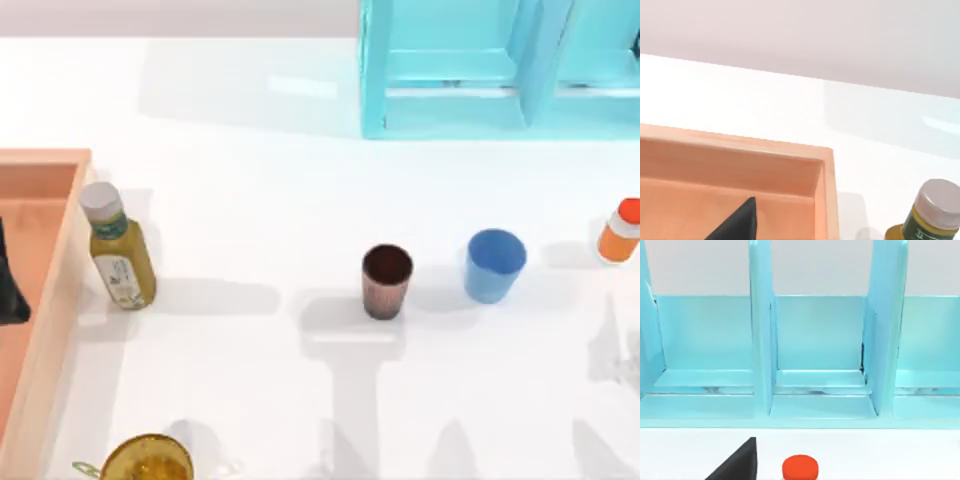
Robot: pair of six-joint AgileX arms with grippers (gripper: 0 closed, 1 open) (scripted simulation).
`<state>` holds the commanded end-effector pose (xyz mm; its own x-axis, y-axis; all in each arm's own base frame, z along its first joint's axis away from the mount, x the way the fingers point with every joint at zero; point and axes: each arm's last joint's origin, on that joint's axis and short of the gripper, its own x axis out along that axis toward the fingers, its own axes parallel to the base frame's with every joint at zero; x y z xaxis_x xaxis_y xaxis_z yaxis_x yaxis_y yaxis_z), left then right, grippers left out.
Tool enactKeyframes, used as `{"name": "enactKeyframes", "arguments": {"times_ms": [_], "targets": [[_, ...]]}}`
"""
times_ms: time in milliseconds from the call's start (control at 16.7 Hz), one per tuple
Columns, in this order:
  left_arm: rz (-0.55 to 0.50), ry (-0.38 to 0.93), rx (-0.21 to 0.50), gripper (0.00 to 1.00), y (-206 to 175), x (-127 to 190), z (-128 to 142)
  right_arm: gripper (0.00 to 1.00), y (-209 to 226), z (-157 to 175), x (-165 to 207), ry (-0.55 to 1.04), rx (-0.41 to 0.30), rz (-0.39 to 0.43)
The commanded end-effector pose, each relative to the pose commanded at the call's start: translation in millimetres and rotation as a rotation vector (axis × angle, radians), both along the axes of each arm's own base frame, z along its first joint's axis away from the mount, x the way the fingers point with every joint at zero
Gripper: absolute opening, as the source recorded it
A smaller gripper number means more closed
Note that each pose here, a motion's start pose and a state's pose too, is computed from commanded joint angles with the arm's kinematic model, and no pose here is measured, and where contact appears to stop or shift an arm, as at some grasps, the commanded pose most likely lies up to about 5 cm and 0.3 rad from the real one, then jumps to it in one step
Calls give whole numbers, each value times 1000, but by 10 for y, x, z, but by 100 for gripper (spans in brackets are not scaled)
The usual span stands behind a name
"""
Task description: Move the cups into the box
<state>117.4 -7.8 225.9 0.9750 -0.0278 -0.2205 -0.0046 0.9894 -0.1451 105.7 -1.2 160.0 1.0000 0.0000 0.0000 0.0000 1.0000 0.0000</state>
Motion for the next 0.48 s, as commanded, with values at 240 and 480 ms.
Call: {"name": "enactKeyframes", "arguments": {"times_ms": [240, 480], "targets": [[-13, 204, -103, 100, -139, 335, 633, 100, 0, 0, 0, 0, 0, 0], [-42, 436, -171, 100, -487, 926, 1187, 100, 0, 0, 0, 0, 0, 0]]}}
